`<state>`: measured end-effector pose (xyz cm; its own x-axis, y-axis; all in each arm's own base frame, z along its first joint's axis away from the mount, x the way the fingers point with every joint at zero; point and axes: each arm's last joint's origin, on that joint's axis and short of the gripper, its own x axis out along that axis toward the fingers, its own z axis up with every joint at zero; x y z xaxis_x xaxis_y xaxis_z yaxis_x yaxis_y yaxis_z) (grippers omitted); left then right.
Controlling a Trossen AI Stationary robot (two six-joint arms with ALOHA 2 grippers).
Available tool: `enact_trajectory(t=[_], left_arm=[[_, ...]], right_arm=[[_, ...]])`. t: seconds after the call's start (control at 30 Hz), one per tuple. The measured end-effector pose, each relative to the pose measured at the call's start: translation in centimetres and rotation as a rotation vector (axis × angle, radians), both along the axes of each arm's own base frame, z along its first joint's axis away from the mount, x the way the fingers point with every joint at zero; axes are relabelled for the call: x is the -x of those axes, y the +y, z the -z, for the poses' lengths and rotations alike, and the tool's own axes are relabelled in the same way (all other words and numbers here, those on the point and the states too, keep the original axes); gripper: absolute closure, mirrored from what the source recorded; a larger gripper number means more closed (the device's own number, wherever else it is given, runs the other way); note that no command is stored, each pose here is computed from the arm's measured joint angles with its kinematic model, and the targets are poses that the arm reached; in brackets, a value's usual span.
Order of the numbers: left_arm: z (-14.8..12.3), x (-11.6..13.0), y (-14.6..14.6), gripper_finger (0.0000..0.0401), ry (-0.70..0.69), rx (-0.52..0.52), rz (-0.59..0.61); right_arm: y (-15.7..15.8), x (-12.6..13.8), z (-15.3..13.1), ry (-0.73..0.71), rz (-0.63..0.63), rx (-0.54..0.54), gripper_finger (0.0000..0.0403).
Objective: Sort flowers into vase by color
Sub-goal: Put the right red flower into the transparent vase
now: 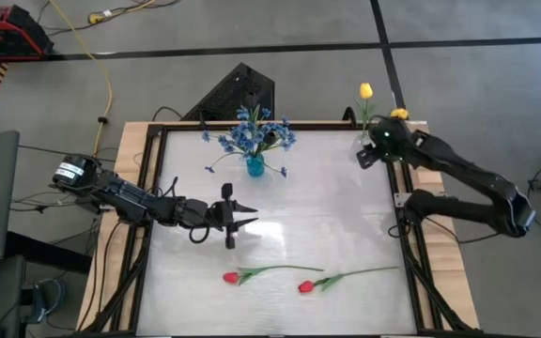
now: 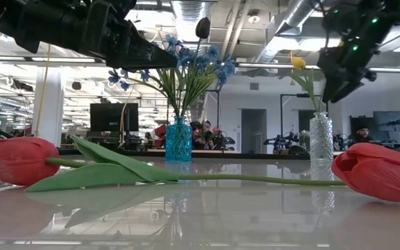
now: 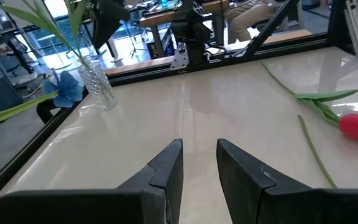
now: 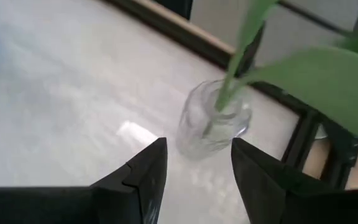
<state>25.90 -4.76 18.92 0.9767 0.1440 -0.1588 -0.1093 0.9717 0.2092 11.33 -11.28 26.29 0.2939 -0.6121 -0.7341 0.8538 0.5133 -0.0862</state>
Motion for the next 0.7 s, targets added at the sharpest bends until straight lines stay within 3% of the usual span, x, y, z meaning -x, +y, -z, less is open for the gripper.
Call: enact_trajectory(t=[0.37,0.7], left_arm=[[0.0,0.0,0.0,0.0314,-0.001,0.005,0.002],[0.0,0.0,-0.1,0.0314,0.0,0.007,0.017]], right_arm=[[-0.3,-0.7,0.2,0.109,-0.035,-0.203,0.0198],[1.4,-1.3,-0.4,-0.078,-0.264,-0.362,0.0204]])
